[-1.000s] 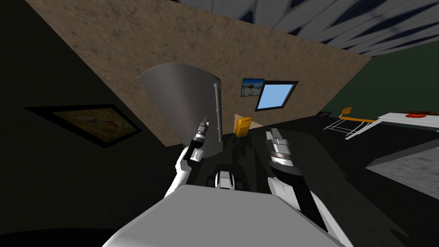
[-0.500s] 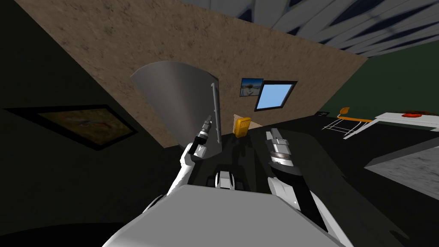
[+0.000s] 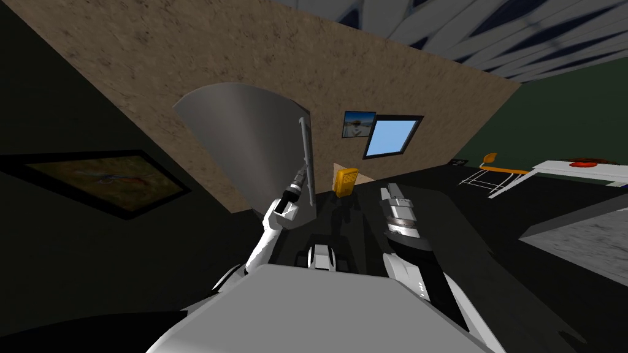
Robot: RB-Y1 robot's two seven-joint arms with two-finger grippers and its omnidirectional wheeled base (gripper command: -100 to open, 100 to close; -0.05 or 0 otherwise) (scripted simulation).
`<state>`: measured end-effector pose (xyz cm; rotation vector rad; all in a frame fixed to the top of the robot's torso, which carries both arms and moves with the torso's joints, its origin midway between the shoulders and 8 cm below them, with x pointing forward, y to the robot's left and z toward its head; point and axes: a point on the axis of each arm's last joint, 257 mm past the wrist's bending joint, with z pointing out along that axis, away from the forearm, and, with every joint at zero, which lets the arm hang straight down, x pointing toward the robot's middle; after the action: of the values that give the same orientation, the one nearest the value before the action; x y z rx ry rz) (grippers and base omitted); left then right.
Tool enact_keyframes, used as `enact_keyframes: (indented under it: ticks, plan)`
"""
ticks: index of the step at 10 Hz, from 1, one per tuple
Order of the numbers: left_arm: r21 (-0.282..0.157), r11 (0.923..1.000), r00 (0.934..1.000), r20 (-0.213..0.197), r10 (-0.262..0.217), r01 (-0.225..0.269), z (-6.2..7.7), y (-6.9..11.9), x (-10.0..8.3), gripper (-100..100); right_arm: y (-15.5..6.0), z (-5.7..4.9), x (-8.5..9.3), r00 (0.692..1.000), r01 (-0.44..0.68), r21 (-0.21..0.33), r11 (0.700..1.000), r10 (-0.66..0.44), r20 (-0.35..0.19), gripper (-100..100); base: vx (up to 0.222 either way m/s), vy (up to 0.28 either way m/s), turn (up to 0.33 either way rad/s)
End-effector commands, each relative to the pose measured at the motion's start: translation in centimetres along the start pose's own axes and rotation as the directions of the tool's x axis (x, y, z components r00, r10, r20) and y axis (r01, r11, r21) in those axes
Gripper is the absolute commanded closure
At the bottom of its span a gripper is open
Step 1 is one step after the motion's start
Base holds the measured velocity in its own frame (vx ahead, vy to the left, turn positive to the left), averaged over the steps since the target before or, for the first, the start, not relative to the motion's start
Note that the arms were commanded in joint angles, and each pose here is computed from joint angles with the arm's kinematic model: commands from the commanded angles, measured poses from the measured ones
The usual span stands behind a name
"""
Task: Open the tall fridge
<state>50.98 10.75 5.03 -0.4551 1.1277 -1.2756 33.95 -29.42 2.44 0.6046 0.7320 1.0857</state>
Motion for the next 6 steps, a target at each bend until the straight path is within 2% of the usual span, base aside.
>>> enact_keyframes:
  ticks: [1, 3, 4, 6]
  plan:
    - [-0.038, 0.9985, 0.999, -0.023, 0.037, -0.038, 1.0, 0.9, 0.8, -100, 0.0, 0.0, 0.0, 1.0, 0.0, 0.0, 1.0, 0.0, 0.0, 0, 0.046, -0.013, -0.013]
    - [-0.08, 0.9918, 0.9942, -0.049, 0.096, -0.099, 2.1, 2.0, 1.4, -100, 0.0, 0.0, 0.0, 1.0, 0.0, 0.0, 1.0, 0.0, 0.0, 0, 0.044, -0.006, -0.022]
    - [-0.085, 0.9914, 0.9942, -0.05, 0.095, -0.1, 2.1, 2.2, 1.4, -100, 0.0, 0.0, 0.0, 1.0, 0.0, 0.0, 1.0, 0.0, 0.0, 0, 0.034, 0.0, -0.01]
    - [-0.132, 0.9769, 0.9845, -0.074, 0.159, -0.168, 3.0, 3.7, 1.6, -100, 0.0, 0.0, 0.0, 1.0, 0.0, 0.0, 1.0, 0.0, 0.0, 0, 0.038, 0.009, -0.021]
